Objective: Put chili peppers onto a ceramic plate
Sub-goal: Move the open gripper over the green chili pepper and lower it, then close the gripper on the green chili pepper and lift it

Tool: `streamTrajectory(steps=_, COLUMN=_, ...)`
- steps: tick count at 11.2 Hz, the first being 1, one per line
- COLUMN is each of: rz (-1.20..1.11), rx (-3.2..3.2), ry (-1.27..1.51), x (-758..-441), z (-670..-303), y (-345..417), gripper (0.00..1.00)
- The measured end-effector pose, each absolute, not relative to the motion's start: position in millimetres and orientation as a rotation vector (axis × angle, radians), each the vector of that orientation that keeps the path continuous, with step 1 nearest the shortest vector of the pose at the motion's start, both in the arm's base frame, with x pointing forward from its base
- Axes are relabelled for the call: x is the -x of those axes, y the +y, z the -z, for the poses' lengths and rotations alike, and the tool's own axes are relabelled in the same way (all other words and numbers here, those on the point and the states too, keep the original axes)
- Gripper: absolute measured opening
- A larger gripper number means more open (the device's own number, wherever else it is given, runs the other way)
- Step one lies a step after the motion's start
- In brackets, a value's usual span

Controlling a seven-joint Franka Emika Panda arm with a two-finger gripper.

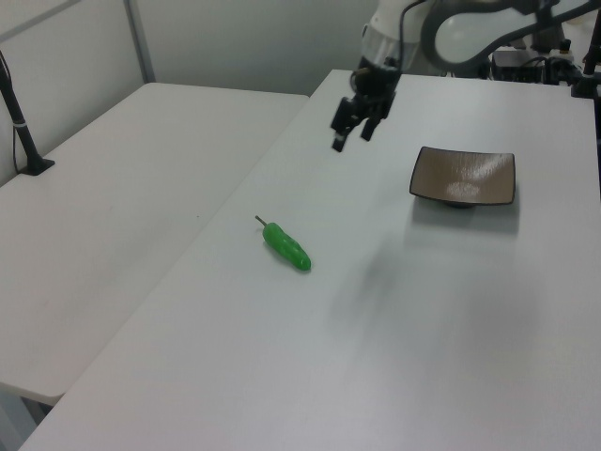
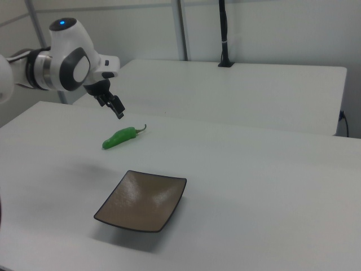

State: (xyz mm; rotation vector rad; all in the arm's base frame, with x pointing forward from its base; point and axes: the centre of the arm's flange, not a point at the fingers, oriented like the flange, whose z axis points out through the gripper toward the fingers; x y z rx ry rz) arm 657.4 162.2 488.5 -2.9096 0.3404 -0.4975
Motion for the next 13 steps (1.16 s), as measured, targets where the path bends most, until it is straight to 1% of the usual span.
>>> streamTrajectory(steps=1, rz=0.535, rx=2.865, ry=0.374, x=-672, z=-474, y=178, gripper=1.0)
streamTrajectory(steps=5, rz=0.541, rx=2.838, ry=0.445, x=-703, z=-437, y=221, gripper=1.0)
streamTrajectory(steps=10, rz=0.556, rx=2.865, ry=0.545, x=-724, z=-357, y=251, gripper=1.0)
streamTrajectory(steps=13, rz=0.6, rx=2.811, ry=0.54, x=-735, z=-321, y=261, gripper=1.0)
